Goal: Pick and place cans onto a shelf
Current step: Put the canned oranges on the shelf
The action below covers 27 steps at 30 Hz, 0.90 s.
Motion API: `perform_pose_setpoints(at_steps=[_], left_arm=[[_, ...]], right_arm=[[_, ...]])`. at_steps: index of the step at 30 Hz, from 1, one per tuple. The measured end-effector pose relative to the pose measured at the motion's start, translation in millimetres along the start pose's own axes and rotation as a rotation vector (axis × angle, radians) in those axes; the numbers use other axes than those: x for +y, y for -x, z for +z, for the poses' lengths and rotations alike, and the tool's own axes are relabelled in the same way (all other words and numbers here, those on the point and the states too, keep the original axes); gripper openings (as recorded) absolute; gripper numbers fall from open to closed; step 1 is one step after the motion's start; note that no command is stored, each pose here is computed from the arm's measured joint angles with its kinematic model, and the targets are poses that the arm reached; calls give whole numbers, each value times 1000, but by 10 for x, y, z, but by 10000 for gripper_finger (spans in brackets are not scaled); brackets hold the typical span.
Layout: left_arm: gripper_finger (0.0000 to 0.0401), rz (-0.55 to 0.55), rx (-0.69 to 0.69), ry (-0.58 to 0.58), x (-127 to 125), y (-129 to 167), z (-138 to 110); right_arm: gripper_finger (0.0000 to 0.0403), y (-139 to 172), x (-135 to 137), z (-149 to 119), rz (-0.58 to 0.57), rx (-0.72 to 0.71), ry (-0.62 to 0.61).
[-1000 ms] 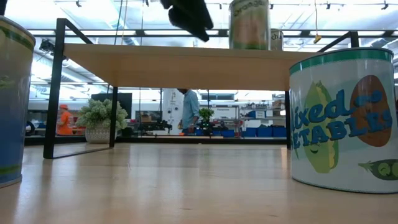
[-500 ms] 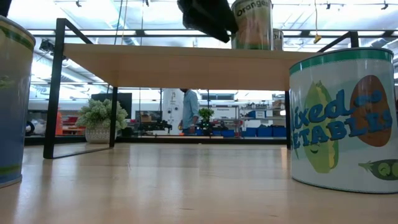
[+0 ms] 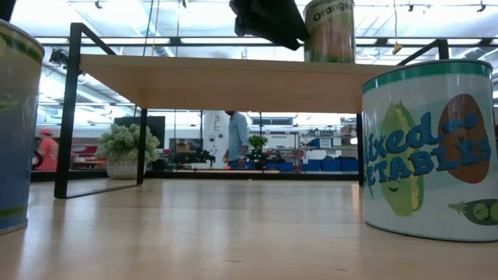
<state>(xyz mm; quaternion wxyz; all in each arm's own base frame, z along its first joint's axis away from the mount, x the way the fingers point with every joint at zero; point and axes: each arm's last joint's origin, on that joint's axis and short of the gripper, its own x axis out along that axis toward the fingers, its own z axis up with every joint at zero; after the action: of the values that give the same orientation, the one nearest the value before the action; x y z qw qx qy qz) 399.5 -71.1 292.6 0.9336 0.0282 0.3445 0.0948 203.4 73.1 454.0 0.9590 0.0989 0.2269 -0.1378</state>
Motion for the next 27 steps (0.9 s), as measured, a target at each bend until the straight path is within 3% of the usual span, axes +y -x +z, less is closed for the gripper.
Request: perform_pose_setpoints(at_steps=[11, 16, 27], left_arm=[[169, -88, 5, 19, -11, 43, 16], [162, -78, 2, 17, -50, -93, -12], [144, -17, -150, 28, -59, -215, 106]], right_arm=[[374, 0, 0, -1, 0, 0, 2], [374, 0, 0, -1, -1, 0, 4], [374, 0, 3, 5, 3, -5, 4]])
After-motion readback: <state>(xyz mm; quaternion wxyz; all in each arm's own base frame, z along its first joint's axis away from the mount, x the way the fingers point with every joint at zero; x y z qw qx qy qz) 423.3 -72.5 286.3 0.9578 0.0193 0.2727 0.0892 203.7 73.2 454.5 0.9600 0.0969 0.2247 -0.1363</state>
